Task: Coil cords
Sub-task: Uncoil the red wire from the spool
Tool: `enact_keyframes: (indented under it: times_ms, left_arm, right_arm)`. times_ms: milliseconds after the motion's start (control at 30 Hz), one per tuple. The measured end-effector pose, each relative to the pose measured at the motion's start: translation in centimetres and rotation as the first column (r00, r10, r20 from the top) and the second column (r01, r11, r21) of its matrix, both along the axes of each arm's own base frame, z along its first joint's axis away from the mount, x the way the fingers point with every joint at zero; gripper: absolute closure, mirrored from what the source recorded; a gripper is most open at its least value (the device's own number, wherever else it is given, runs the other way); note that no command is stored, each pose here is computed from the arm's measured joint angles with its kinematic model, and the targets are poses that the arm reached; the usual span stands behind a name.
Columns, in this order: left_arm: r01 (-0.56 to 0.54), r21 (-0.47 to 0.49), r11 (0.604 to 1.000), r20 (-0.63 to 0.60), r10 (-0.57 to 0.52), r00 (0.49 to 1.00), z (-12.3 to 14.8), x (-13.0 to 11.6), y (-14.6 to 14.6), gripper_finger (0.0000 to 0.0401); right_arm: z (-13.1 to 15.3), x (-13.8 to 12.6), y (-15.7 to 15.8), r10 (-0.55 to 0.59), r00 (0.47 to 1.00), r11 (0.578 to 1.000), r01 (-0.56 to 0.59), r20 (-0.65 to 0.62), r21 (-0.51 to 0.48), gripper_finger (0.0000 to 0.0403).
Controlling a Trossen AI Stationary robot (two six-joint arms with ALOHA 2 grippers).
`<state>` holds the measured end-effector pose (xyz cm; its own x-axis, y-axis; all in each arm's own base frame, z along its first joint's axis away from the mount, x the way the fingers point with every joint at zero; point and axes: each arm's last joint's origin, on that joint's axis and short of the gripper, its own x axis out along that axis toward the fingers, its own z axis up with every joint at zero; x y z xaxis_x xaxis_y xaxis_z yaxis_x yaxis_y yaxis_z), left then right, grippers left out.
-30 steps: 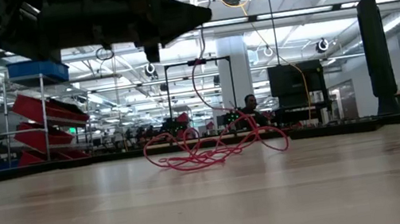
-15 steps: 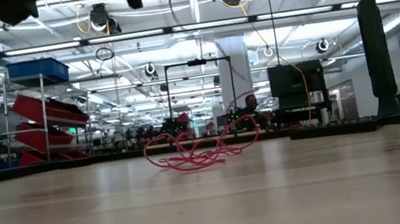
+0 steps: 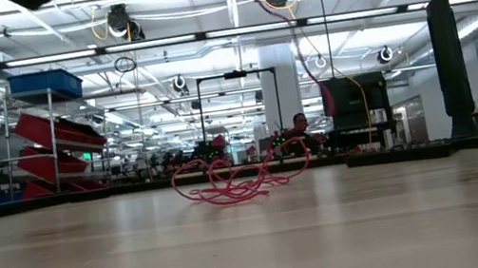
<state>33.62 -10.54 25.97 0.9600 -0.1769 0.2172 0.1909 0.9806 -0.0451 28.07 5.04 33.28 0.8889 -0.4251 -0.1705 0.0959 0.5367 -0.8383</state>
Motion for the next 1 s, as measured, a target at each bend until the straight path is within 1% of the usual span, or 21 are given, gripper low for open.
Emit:
enact_keyframes:
  times_ms: [100, 200, 367, 500, 633, 800, 900, 1000]
  left_arm:
    - [0.017, 0.017, 1.0, -0.044, -0.016, 0.999, -1.5, 1.1, -0.4, 0.0387]
    - [0.019, 0.031, 0.999, -0.072, -0.017, 0.997, -2.5, 1.5, -0.5, 0.0357]
    - [0.02, 0.049, 0.999, -0.12, -0.014, 0.993, -2.7, 1.5, -0.4, 0.0299]
    - [0.021, 0.092, 0.996, -0.167, -0.006, 0.986, -1.7, 0.7, -0.2, 0.0268]
    - [0.04, 0.125, 0.991, -0.278, -0.004, 0.96, 0.0, -1.0, 0.3, 0.0256]
    - [0.072, 0.171, 0.983, -0.388, 0.0, 0.922, 2.7, -4.6, 1.1, 0.0255]
    - [0.079, 0.18, 0.98, -0.415, 0.002, 0.91, 4.2, -6.7, 1.5, 0.0255]
    - [0.088, 0.181, 0.98, -0.412, -0.006, 0.911, 5.5, -8.6, 1.8, 0.0255]
  right_arm:
    - [0.0, 0.0, 0.0, 0.001, 1.0, 1.0, -0.001, -0.001, -0.001, 0.0403]
    - [0.0, 0.0, 0.0, 0.002, 1.0, 1.0, -0.002, -0.002, -0.004, 0.0403]
    - [0.0, 0.0, 0.0, 0.0, 1.0, 1.0, 0.0, -0.001, -0.001, 0.0403]
    - [0.0, 0.0, 0.1, 0.002, 1.0, 1.0, -0.002, 0.001, 0.001, 0.0403]
    - [0.2, -0.2, 0.0, -0.009, 1.0, 1.0, 0.009, 0.021, 0.023, 0.0403]
    - [0.9, -0.4, 0.0, -0.001, 0.997, 0.999, -0.002, 0.072, 0.039, 0.0403]
    - [1.4, -0.2, -0.1, 0.065, 0.99, 0.996, -0.073, 0.126, 0.059, 0.0403]
    - [1.7, 0.0, -0.1, 0.127, 0.979, 0.987, -0.141, 0.16, 0.075, 0.0403]
